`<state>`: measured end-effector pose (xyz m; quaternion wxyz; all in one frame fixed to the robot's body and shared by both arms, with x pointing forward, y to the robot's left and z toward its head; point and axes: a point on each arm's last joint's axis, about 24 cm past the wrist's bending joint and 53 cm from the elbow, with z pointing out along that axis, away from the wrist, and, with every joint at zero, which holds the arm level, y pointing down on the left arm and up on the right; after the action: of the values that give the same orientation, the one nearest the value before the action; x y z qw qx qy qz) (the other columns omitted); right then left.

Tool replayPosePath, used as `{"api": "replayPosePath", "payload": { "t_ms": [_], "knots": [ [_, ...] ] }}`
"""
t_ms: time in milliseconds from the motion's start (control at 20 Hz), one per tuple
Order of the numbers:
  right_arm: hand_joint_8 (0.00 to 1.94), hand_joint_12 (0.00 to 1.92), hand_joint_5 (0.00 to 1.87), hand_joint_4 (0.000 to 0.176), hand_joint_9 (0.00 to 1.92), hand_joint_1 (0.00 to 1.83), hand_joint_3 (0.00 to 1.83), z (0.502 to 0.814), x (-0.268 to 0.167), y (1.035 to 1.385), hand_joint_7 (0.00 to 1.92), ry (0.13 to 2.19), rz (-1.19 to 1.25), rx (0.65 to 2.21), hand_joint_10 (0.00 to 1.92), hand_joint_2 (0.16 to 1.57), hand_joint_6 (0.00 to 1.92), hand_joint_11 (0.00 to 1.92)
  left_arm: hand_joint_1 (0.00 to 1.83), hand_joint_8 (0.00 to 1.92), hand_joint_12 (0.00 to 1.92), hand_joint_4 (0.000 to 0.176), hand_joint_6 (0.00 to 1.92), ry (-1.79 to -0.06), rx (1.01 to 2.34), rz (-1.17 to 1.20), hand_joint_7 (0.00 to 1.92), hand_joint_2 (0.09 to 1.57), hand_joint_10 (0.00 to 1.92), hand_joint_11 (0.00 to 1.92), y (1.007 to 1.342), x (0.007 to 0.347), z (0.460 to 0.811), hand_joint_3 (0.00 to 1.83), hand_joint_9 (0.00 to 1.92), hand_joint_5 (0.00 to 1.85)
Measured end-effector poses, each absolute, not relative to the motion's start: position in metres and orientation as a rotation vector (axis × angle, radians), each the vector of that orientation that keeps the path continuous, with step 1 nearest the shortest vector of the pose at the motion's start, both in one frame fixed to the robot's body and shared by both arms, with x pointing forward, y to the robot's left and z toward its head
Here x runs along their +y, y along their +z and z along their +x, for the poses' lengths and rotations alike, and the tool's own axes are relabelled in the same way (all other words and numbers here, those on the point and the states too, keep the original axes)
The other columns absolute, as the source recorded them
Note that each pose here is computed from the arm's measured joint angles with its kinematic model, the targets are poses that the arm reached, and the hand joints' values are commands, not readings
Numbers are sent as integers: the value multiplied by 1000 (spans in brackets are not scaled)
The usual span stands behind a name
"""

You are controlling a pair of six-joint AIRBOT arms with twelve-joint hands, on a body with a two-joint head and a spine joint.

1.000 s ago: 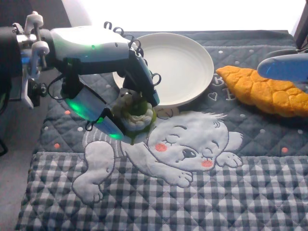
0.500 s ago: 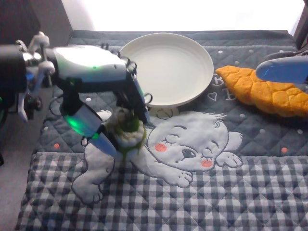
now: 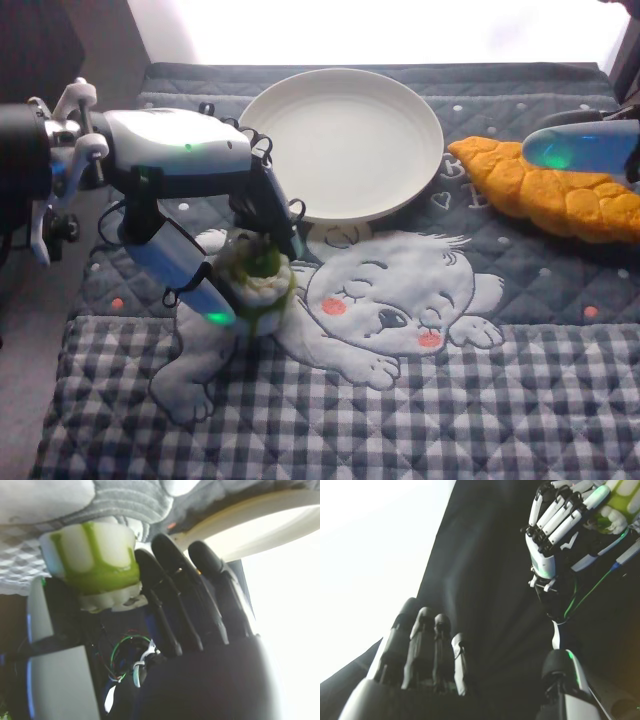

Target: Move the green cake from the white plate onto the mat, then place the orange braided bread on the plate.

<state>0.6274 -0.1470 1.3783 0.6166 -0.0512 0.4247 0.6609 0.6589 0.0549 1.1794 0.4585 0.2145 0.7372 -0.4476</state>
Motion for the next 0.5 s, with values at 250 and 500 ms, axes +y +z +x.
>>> {"api": "replayPosePath", "payload": {
  "t_ms": [250, 500],
  "knots": [
    [4, 459, 0, 76, 120, 423, 0, 627, -147, 1378, 161, 1521, -120, 979, 0, 957, 0, 0, 792, 0, 1290, 93, 0, -1123, 1814, 506, 339, 718, 88, 16, 1182, 55, 659, 1, 396, 207],
    [5, 432, 0, 95, 94, 520, 0, 628, -147, 1378, 154, 1518, -118, 981, 8, 851, 0, 0, 814, 8, 1097, 166, 9, -1179, 1788, 465, 293, 706, 13, 0, 1195, 64, 657, 0, 329, 197]
  ]
}}
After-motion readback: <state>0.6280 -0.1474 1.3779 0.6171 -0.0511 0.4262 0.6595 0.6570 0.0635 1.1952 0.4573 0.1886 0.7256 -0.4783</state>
